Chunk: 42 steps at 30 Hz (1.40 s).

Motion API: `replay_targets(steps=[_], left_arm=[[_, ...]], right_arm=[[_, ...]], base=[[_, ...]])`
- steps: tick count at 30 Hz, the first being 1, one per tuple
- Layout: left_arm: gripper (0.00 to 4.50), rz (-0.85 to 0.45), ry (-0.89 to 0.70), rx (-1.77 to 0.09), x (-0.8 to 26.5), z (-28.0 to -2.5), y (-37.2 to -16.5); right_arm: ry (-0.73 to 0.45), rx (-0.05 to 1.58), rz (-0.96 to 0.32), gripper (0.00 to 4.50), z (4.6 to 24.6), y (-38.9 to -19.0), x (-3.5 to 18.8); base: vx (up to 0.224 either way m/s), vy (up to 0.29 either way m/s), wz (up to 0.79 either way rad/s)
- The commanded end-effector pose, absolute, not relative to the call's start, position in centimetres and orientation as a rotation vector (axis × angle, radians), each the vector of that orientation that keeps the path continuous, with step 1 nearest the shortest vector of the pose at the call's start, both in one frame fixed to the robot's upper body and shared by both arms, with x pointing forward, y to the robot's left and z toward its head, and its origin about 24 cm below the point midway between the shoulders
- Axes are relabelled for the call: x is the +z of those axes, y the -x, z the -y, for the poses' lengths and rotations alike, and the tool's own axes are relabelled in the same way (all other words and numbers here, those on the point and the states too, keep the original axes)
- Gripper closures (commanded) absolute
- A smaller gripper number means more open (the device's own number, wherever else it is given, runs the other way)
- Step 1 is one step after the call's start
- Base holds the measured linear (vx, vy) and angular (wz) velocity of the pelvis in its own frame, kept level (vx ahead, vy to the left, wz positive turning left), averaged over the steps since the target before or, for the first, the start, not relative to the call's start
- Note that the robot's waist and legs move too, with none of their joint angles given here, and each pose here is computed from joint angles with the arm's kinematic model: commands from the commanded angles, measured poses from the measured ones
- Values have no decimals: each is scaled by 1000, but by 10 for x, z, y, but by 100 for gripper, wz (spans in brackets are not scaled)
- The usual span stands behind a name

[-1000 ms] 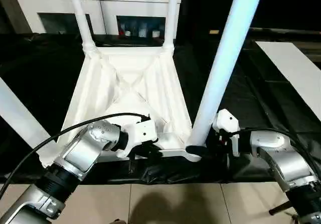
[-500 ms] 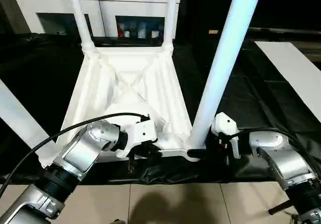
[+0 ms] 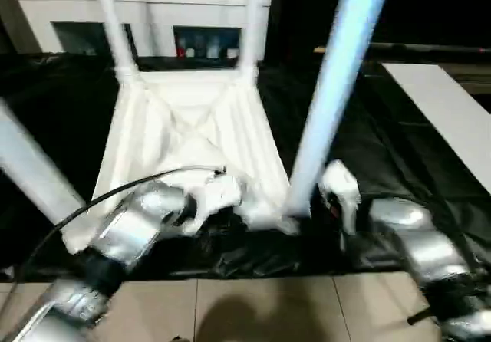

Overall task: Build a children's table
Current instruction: Rotate leg to tighten, then rotate table base

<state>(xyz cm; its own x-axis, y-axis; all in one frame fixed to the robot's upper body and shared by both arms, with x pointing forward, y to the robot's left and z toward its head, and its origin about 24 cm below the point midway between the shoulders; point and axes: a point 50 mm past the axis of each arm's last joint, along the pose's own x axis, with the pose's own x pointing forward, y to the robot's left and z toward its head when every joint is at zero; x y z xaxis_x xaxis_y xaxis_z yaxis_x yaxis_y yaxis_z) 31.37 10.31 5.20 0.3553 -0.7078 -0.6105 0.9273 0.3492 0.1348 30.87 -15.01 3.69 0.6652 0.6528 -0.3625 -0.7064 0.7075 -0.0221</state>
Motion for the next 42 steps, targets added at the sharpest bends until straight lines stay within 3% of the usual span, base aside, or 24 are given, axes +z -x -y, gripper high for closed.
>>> replay_targets(steps=[1,4,8,12,13,14,17,20,24,25,35,38,39,41,42], left_arm=[[450,-480,-508,-876,55,-110,-333],[450,-439,-475,-797,59,-96,-344],[450,-396,-504,-854,63,-85,-345],[450,-393,-517,-889,60,-83,-343],[450,-395,-525,-901,58,-84,-342],[450,-392,-528,-913,57,-84,-341],[450,-384,-528,-926,57,-83,-340],[450,-368,-527,-936,58,-82,-340],[450,-290,-545,-913,61,-81,-344],[423,-231,-551,-896,64,-78,-347],[340,-30,-464,-835,90,-73,-348],[309,-4,-366,-877,93,-74,-331],[309,-24,-305,-965,92,-75,-313],[295,-50,-284,-1050,90,-78,-297],[274,-121,-268,-1172,85,-85,-272]], right_arm=[[151,545,-436,188,161,-312,22],[103,365,-451,188,152,-316,15],[49,354,-421,188,133,-318,17],[59,332,-380,188,129,-321,23],[40,318,-361,132,130,-322,26],[19,316,-338,118,131,-322,29],[25,297,-297,113,136,-323,35],[49,213,-264,79,145,-324,39],[89,78,-158,75,169,-323,55],[82,71,-134,75,174,-319,59],[107,136,-95,74,190,-285,56],[102,184,-115,74,187,-277,51],[99,237,-122,74,182,-274,50],[93,288,-125,74,176,-272,50],[80,393,-131,74,165,-269,50]], base=[[-70,13,-7],[0,0,0],[0,0,0],[0,0,0],[0,0,0],[0,0,0],[0,0,0],[0,0,0],[0,0,0],[0,0,0],[0,0,0],[0,0,0],[0,0,0],[0,0,0],[0,0,0]])
